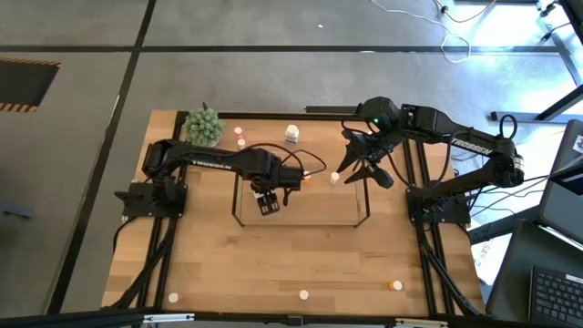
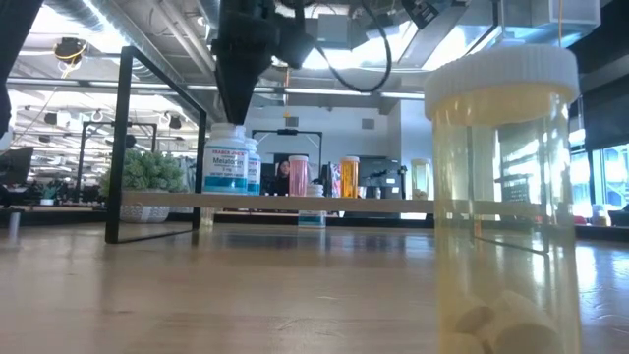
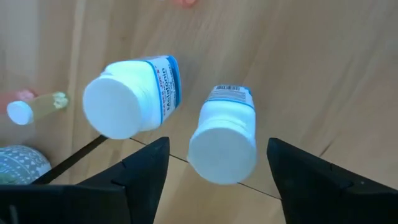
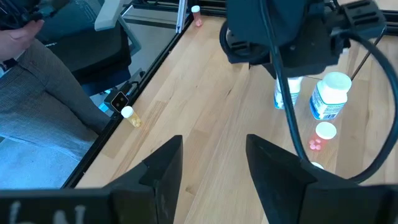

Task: Pick and place medicine bottles onto shelf by color
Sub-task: Put the bottom pink pill bottle on the shelf aligned with the other pink pill bottle

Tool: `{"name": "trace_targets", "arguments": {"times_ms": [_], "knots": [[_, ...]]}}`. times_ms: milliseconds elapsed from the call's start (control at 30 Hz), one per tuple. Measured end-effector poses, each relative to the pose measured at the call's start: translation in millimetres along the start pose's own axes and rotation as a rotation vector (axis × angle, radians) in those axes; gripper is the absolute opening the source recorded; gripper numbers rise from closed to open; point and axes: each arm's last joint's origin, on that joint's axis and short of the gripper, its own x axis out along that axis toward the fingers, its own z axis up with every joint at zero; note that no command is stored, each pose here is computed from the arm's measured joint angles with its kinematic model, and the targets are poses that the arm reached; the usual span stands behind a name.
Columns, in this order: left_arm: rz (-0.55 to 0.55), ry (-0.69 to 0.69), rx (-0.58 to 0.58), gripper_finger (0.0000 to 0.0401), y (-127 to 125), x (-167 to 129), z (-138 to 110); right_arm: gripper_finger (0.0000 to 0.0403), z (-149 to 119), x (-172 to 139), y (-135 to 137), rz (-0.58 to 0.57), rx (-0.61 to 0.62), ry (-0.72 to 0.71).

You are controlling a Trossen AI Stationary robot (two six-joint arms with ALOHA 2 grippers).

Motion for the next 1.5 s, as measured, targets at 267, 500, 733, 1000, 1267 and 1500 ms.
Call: {"name": "trace_targets", "arguments": {"times_ms": [267, 500, 733, 1000, 1267, 1500], "knots": [[0.009, -0.015, -0.060, 0.0265, -13, -34, -7, 0.0179, 0, 0, 0, 0.000, 0.000, 0.000], [0.036, -0.048, -0.124, 0.0265, -35, -72, -36, 0.0179, 0, 0, 0, 0.000, 0.000, 0.000], [-0.063, -0.076, -0.236, 0.0265, -56, -105, -79, 0.0179, 0, 0, 0, 0.000, 0.000, -0.001], [-0.197, 0.028, -0.096, 0.0265, -97, -120, -129, 0.0179, 0, 0, 0, -0.001, -0.002, -0.003], [-0.253, 0.094, -0.043, 0.0265, -130, -135, -184, 0.0179, 1, 0, 0, -0.002, -0.004, -0.005], [-0.263, 0.102, -0.100, 0.0265, -147, -144, -228, 0.0179, 1, 0, 0, -0.002, -0.004, -0.005]]}}
